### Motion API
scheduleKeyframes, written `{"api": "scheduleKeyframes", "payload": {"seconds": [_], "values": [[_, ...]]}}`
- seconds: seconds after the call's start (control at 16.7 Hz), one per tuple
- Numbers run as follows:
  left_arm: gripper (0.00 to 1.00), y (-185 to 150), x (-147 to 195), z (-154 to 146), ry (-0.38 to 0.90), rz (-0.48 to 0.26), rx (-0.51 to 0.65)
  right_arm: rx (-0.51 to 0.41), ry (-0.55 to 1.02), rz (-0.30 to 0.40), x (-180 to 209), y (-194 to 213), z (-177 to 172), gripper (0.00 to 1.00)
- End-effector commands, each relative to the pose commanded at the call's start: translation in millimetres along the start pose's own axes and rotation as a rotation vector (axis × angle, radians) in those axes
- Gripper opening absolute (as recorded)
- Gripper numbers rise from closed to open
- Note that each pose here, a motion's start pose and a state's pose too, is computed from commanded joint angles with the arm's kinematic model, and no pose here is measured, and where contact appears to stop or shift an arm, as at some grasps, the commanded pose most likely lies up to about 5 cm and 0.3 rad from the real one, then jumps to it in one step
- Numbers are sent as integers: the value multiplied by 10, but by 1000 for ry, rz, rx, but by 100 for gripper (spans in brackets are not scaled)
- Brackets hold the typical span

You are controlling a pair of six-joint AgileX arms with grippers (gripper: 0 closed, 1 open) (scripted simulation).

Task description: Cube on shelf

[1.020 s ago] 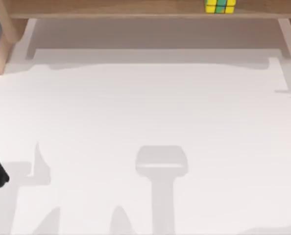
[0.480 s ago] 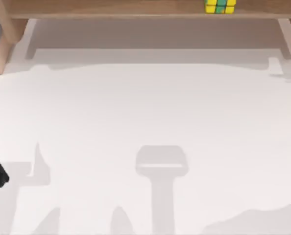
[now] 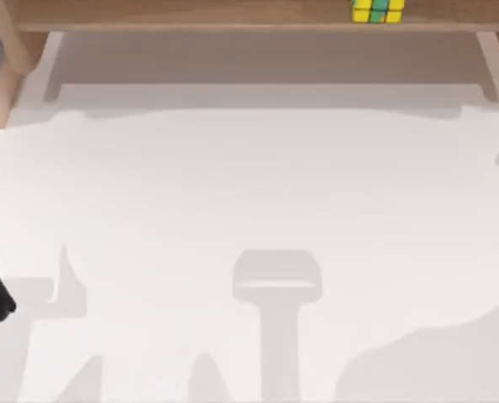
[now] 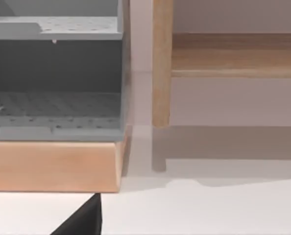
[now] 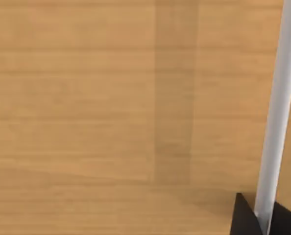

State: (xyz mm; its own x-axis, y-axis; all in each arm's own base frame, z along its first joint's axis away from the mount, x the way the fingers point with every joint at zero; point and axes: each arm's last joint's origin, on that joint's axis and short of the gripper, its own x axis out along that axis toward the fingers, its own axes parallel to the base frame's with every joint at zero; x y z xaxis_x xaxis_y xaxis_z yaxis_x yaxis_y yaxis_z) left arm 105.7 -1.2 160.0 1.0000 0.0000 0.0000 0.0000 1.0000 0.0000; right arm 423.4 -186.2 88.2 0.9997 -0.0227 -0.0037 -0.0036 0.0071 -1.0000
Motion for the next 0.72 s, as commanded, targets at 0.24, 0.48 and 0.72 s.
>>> {"api": "scheduleKeyframes", "payload": {"seconds": [0.24,0.48,0.72], "values": [[100,0,0,0,0,0,0,5,0,5,119,3,19,0],[100,0,0,0,0,0,0,5,0,5,119,3,19,15],[100,0,0,0,0,0,0,5,0,5,119,3,19,45]]}}
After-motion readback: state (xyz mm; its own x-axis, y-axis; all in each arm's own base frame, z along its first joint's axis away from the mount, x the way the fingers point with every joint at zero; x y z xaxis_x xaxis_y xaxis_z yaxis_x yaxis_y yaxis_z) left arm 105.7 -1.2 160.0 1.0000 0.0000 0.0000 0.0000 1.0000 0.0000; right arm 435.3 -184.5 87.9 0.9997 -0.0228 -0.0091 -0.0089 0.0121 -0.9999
